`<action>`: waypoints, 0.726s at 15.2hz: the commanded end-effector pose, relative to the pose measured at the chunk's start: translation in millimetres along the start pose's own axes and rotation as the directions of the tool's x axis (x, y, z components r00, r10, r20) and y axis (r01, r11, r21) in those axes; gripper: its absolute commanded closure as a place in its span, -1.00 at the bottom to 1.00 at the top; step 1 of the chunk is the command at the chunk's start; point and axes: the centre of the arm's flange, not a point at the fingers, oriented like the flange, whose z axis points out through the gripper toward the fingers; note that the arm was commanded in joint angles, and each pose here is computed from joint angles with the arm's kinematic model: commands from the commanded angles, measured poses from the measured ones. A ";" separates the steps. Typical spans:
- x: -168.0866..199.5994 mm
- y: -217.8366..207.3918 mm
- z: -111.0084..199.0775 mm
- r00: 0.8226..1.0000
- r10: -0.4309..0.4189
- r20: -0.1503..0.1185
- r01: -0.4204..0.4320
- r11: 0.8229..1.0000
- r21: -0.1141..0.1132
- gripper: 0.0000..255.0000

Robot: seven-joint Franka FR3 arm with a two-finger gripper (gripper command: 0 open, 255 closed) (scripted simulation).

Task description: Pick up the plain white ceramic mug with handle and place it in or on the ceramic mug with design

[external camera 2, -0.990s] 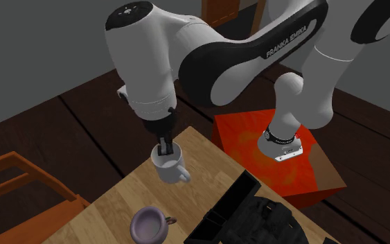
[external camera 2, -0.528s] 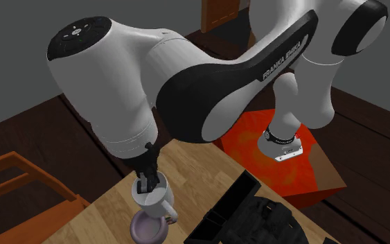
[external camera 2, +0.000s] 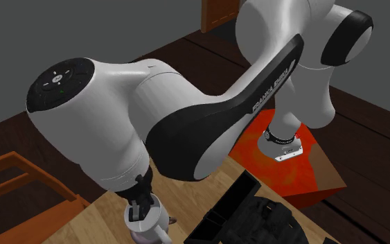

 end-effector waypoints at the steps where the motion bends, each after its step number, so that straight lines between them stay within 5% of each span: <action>1: 1.6 0.9 10.8 1.000 0.000 -0.001 0.000 1.000 0.000 1.00; 11: 4.2 2.2 63.6 1.000 0.000 -0.001 0.000 1.000 0.000 1.00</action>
